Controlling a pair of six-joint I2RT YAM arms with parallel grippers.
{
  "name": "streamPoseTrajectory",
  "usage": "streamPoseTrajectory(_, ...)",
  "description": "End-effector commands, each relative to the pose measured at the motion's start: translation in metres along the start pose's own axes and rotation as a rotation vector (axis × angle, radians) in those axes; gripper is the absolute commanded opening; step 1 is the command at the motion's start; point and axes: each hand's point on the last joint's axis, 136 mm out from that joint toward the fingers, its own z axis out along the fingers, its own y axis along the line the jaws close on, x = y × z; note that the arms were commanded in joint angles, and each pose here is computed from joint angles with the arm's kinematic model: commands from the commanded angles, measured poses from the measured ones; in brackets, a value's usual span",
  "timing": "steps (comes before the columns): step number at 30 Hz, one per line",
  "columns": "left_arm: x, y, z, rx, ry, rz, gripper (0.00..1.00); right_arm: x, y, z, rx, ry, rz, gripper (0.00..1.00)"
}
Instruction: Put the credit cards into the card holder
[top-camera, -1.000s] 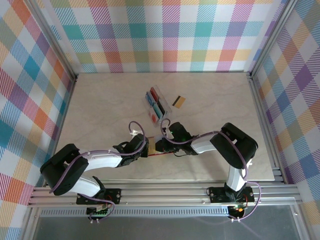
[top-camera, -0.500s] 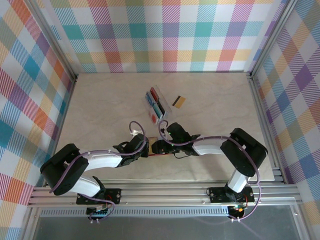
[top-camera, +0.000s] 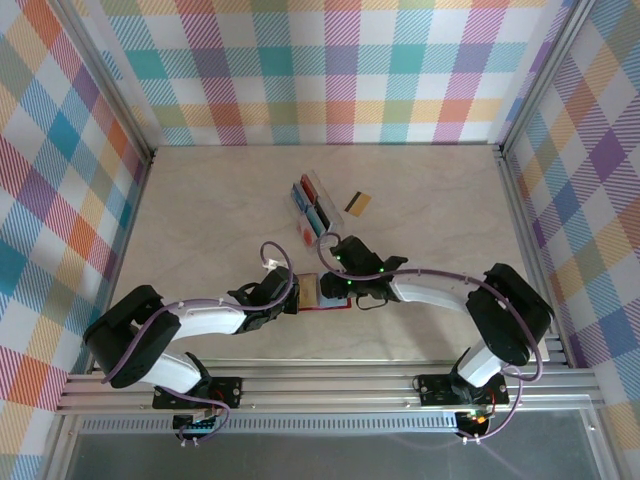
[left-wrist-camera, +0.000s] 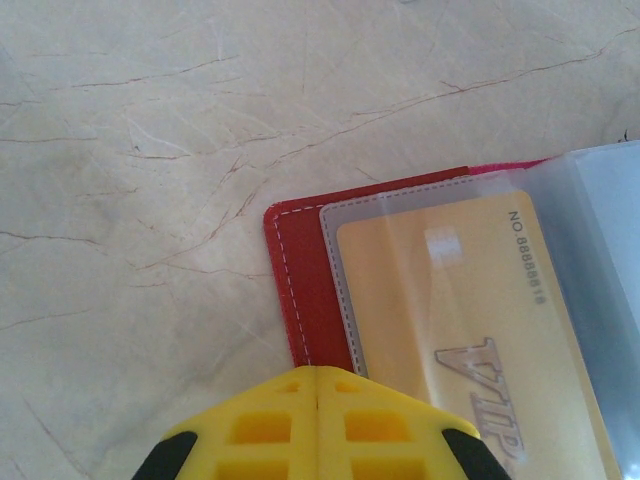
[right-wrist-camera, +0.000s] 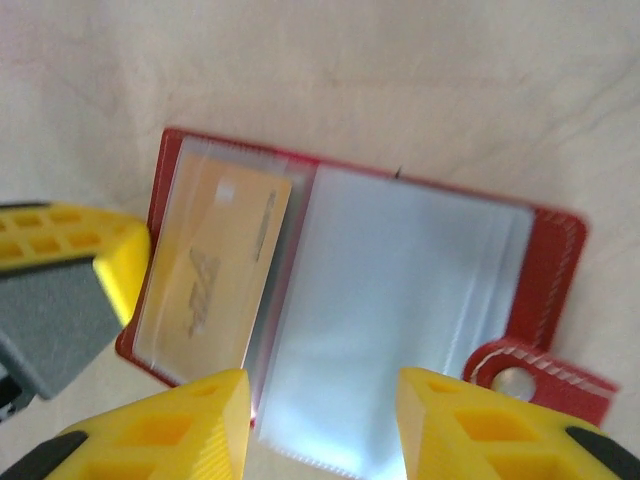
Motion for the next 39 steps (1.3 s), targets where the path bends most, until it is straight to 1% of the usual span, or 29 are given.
streamPoseTrajectory(1,0.018,-0.003,0.002,0.021,0.073,0.035,0.0,-0.002,-0.017,0.003,0.122,0.017,-0.069,0.43)
streamPoseTrajectory(12,0.019,-0.002,0.001,0.022,0.075,0.032,0.0,-0.018,-0.016,0.024,0.181,0.033,-0.136,0.4)
streamPoseTrajectory(18,0.018,-0.001,-0.002,0.02,0.069,0.033,0.0,-0.008,-0.028,0.041,0.225,0.072,-0.138,0.4)
streamPoseTrajectory(21,0.018,-0.002,-0.002,0.021,0.068,0.034,0.0,-0.001,-0.034,0.048,0.24,0.094,-0.136,0.38)
streamPoseTrajectory(26,0.018,-0.001,-0.002,0.017,0.068,0.033,0.0,0.005,-0.041,0.049,0.255,0.095,-0.126,0.3)
streamPoseTrajectory(30,0.017,-0.002,-0.001,0.019,0.069,0.033,0.0,0.004,-0.042,0.045,0.264,0.086,-0.128,0.15)
streamPoseTrajectory(32,0.017,-0.002,-0.001,0.019,0.071,0.035,0.0,0.002,-0.04,0.044,0.256,0.08,-0.132,0.11)
streamPoseTrajectory(36,0.018,-0.002,-0.001,0.018,0.07,0.034,0.0,0.002,-0.027,0.043,0.183,0.08,-0.137,0.0)
streamPoseTrajectory(39,0.019,-0.001,-0.001,0.015,0.072,0.035,0.0,0.003,-0.011,0.041,0.09,0.081,-0.141,0.0)
